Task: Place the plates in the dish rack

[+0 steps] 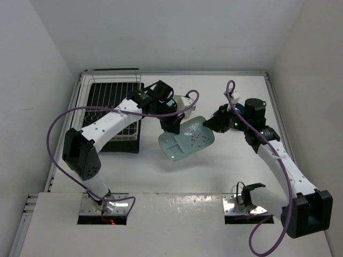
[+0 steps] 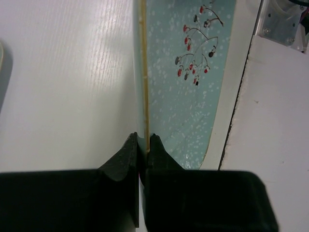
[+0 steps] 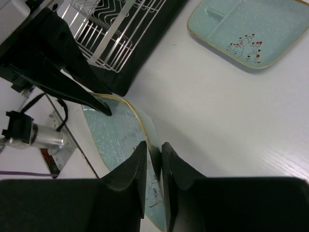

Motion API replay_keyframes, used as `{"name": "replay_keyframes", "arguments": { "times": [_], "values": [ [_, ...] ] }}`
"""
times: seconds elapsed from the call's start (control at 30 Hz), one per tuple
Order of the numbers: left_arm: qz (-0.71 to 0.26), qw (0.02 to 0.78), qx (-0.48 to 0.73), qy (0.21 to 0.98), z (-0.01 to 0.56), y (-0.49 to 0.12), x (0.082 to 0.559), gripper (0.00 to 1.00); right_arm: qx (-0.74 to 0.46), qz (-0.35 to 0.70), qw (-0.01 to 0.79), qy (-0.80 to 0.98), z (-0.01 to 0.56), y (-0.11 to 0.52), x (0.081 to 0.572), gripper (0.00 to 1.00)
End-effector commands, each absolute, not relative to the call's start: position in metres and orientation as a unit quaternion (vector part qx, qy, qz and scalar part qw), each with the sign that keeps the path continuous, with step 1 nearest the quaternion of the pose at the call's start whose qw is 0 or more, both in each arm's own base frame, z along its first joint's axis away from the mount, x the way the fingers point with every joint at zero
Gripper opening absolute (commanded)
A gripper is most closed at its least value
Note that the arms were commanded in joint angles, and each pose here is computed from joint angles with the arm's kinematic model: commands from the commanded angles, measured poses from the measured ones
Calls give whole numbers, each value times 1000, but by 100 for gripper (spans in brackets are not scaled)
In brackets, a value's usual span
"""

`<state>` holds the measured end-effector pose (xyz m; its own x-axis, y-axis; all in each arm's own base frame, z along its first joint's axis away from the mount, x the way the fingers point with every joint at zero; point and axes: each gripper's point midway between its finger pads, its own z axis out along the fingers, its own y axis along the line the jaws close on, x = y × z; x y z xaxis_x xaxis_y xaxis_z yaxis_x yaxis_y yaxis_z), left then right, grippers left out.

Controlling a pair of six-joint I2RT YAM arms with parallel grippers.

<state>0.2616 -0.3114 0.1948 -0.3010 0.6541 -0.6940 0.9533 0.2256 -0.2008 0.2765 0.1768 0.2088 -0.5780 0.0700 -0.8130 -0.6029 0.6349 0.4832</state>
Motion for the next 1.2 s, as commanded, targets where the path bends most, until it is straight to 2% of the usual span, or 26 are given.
{"name": "replay_keyframes", "arguments": {
  "times": [0.0,0.07,0.1,0.13,0.23,0.27,0.37,0.4,0.53,0.6,0.7,0.83,0.9,1.17],
  "values": [
    [-316,304,533,724,240,-315,259,0,-155,407,466,770,245,183,288,21],
    [-300,331,498,743,253,-307,275,0,-124,375,471,789,237,173,297,66],
    [-281,347,482,754,260,-301,287,0,-105,354,478,797,235,166,304,94],
    [-273,361,469,759,269,-296,293,0,-80,333,480,808,231,158,310,100],
    [-226,420,411,777,305,-267,325,0,-23,284,490,824,228,137,320,100],
    [-188,456,379,783,326,-247,341,0,-5,266,492,829,225,130,322,100],
    [-113,503,333,790,358,-208,358,0,30,243,509,825,230,117,322,100],
    [-51,524,306,793,376,-178,367,0,41,234,505,830,225,113,322,100],
    [119,549,207,801,409,-88,373,0,67,225,502,832,227,106,317,100],
    [208,529,154,808,411,-34,366,0,80,221,495,837,223,104,313,100],
    [268,494,105,821,403,13,356,0,93,215,485,843,213,104,310,100],
    [283,438,8,853,377,73,338,0,102,203,465,856,198,107,305,100],
    [260,421,16,869,355,75,335,0,102,195,464,858,194,107,305,100],
    [268,371,-25,889,316,116,339,0,90,179,453,869,173,109,295,100]
  ]
}}
